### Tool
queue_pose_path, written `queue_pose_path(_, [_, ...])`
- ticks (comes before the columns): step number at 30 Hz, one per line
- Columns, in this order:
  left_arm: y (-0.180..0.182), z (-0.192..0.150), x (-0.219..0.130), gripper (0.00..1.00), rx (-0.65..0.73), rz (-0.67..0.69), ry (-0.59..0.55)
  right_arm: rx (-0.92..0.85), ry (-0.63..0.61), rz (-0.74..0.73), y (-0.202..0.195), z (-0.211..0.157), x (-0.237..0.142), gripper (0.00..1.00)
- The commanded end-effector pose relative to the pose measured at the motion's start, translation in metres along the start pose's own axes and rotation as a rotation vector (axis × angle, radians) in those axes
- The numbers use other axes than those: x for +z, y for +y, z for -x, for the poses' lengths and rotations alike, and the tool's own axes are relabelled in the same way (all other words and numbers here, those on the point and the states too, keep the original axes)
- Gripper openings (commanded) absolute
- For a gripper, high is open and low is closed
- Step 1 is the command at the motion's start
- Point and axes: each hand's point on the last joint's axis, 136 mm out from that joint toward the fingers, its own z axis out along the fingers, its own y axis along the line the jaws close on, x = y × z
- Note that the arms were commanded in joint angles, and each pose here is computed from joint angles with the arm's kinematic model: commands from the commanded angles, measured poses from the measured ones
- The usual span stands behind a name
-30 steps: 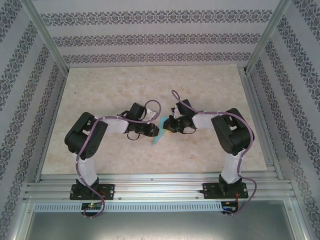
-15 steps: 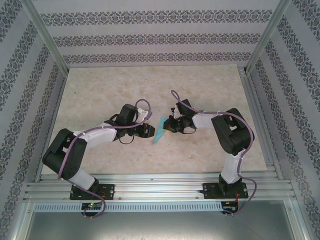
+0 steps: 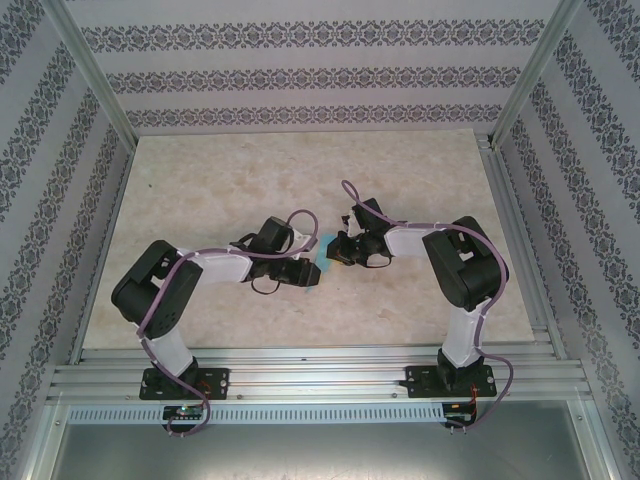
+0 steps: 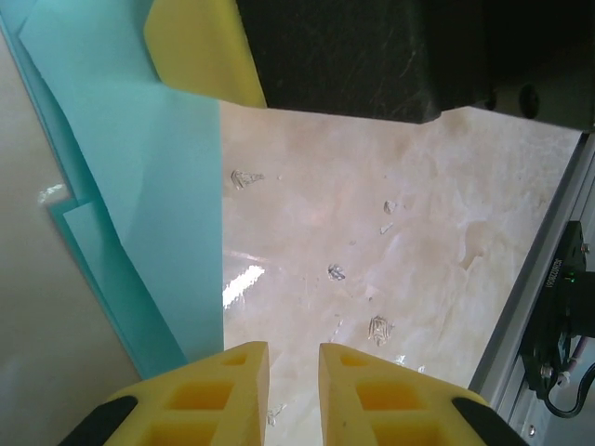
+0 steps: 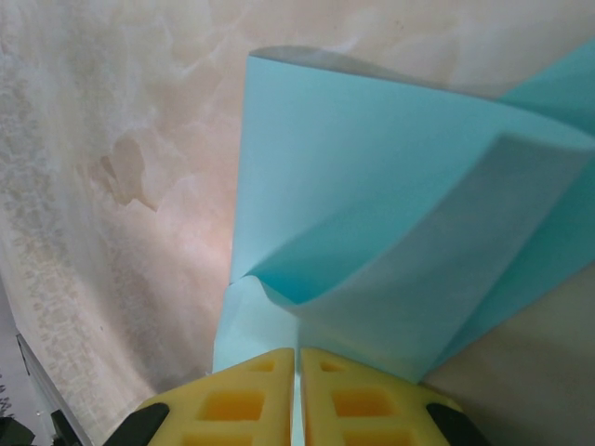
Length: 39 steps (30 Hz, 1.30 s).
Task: Fold a paper plane with a square sheet of paper (fold left side to right side)
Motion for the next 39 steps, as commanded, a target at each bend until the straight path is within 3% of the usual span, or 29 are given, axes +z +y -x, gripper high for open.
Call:
queue_pose_path(1, [-0.005, 0.006, 0.006, 0.21, 0.027, -0.004, -0.004, 0.024, 0.046, -0.094, -0.025, -0.014, 0.009, 0.11])
queue_pose_path(26, [0.021, -0.013, 0.013, 0.20, 0.021, 0.096, 0.045, 0.018, 0.049, -0.104, -0.026, -0.013, 0.008, 0.11])
queue_pose_path(39, [0.039, -0.050, 0.024, 0.20, -0.020, 0.138, 0.103, -0.003, 0.024, -0.072, -0.011, -0.001, 0.002, 0.12])
